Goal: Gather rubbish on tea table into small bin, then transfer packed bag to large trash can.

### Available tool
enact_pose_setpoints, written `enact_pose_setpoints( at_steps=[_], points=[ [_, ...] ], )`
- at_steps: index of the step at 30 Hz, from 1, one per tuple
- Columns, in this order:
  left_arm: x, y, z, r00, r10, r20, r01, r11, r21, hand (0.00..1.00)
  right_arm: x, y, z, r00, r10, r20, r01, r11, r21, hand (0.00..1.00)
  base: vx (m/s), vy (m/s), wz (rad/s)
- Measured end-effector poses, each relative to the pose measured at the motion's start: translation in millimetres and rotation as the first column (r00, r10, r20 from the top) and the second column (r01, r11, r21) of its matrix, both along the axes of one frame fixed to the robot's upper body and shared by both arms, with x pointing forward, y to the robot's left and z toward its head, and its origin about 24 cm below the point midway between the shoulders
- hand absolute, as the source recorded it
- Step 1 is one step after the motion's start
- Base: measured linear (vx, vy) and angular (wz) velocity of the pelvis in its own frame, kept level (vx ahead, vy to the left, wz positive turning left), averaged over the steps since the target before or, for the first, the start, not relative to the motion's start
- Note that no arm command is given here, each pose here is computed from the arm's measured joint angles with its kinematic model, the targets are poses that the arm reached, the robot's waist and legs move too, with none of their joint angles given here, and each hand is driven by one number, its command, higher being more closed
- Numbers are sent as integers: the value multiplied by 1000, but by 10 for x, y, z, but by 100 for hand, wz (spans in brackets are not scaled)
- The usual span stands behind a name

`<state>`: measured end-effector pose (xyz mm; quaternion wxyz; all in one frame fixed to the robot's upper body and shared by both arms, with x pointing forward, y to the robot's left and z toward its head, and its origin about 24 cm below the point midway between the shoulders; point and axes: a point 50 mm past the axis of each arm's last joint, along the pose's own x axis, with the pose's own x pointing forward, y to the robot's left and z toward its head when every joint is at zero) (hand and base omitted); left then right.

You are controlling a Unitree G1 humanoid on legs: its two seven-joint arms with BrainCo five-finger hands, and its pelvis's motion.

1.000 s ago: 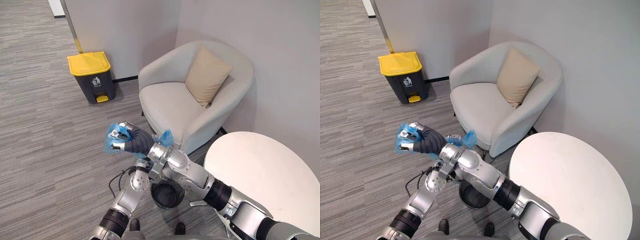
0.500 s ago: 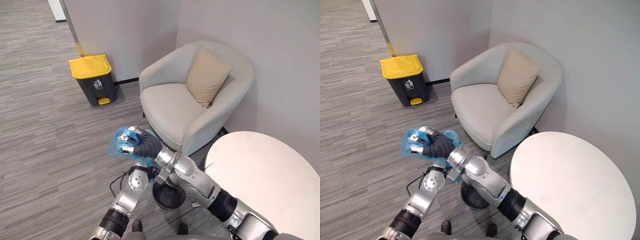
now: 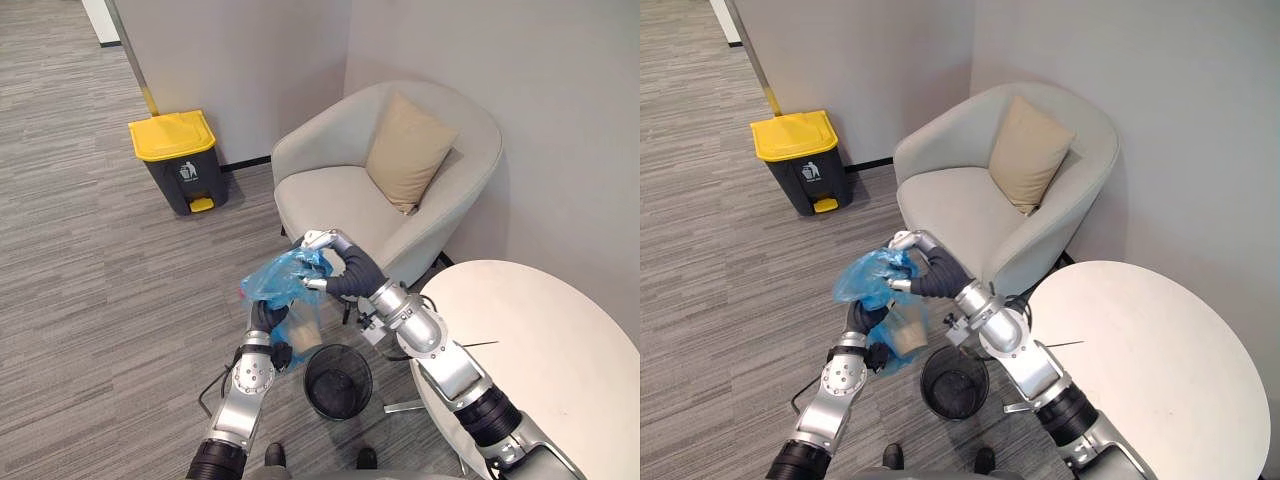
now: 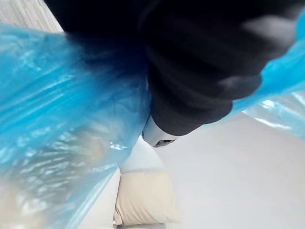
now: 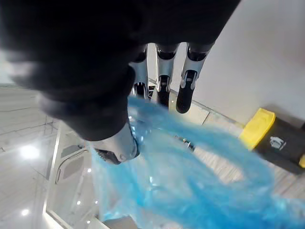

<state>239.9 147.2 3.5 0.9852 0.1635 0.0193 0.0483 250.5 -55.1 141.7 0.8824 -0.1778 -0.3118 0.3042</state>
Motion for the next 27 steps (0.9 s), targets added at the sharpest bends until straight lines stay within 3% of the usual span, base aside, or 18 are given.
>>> enact_pose_setpoints(
  at_steps=[8, 16, 22, 27],
  points=[
    [-107, 191, -91, 996, 79, -40, -80, 997, -10, 100, -6, -302, 24, 967, -125, 221, 167, 969, -182, 0, 0, 0, 0],
    [-184, 322, -178, 989, 126, -79, -126, 992, 6, 100, -71, -512, -56, 934, -237, 266, 288, 943, -170, 0, 0, 0, 0],
    [-313, 380, -449, 972, 135, -192, -131, 991, 32, 100, -208, -697, -732, 913, -406, -48, 391, 901, -187, 0, 0, 0, 0],
    [-508, 467, -700, 936, 156, -317, -150, 988, 45, 100, -336, -862, -1368, 759, -535, -372, 486, 845, -223, 0, 0, 0, 0]
  ],
)
